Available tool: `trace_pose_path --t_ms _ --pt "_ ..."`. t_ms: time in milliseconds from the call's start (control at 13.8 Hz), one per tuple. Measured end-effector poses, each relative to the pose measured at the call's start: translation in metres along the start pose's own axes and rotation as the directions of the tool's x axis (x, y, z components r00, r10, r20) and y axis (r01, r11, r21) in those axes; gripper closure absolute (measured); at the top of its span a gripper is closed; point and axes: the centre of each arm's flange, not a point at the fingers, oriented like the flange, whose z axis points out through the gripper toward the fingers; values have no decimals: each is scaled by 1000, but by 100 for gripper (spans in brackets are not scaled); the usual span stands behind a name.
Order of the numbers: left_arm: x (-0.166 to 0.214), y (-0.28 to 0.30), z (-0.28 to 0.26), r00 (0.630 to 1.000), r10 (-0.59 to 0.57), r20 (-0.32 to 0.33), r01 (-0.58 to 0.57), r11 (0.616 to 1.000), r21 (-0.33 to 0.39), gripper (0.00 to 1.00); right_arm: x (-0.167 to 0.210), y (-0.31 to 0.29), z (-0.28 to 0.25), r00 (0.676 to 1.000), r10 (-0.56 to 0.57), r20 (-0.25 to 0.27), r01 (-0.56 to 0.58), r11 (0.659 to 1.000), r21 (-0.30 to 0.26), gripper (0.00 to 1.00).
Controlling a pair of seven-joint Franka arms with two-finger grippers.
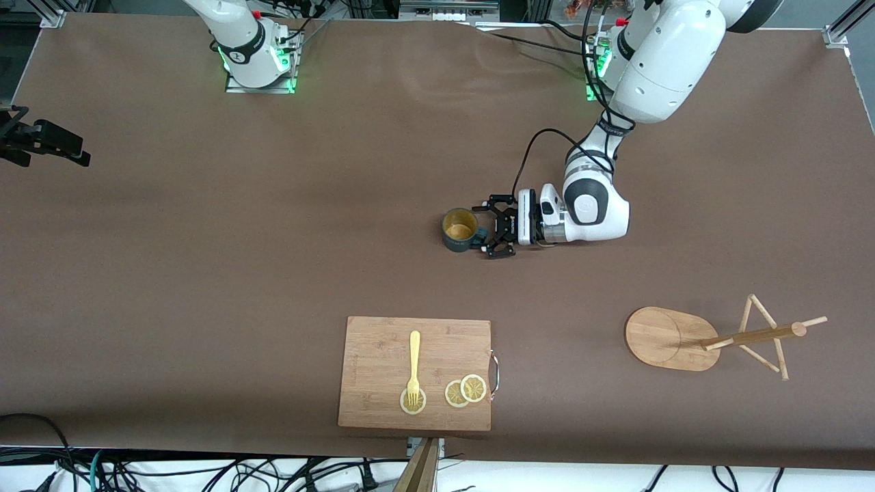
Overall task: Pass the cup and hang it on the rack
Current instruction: 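Close the left gripper on the mug handle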
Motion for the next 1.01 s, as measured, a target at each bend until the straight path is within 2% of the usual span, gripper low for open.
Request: trace_pose_path --t_ms 72,144,217,289,433,505,650,1011 --pt "-2 1 0 1000 -1 2 1 1000 -1 10 0 -2 0 1000 -4 0 4 1000 0 0" --pt "-5 3 -1 1000 -5 5 5 1000 -1 22 1 -5 0 1000 -10 0 10 1000 -1 0" --pt "-8 4 -1 1000 -9 9 9 1000 -2 29 1 -8 0 1000 -14 0 14 1000 -1 0" --pt "-11 6 -2 1000 -14 12 15 1000 -3 29 1 -10 0 1000 -18 0 18 1000 -1 0" --pt "-15 8 -4 1000 -19 16 19 1000 -3 49 2 -10 0 1000 -19 0 19 1000 -1 0" --pt "-15 8 -5 1000 -19 16 19 1000 -2 63 2 -10 0 1000 -19 0 19 1000 -1 0" --pt "-15 7 -6 1000 -18 16 18 1000 0 79 2 -10 0 1000 -19 0 19 1000 -1 0" --pt "-16 4 -11 999 -33 18 32 999 11 79 2 -12 0 1000 -22 0 22 1000 -1 0"
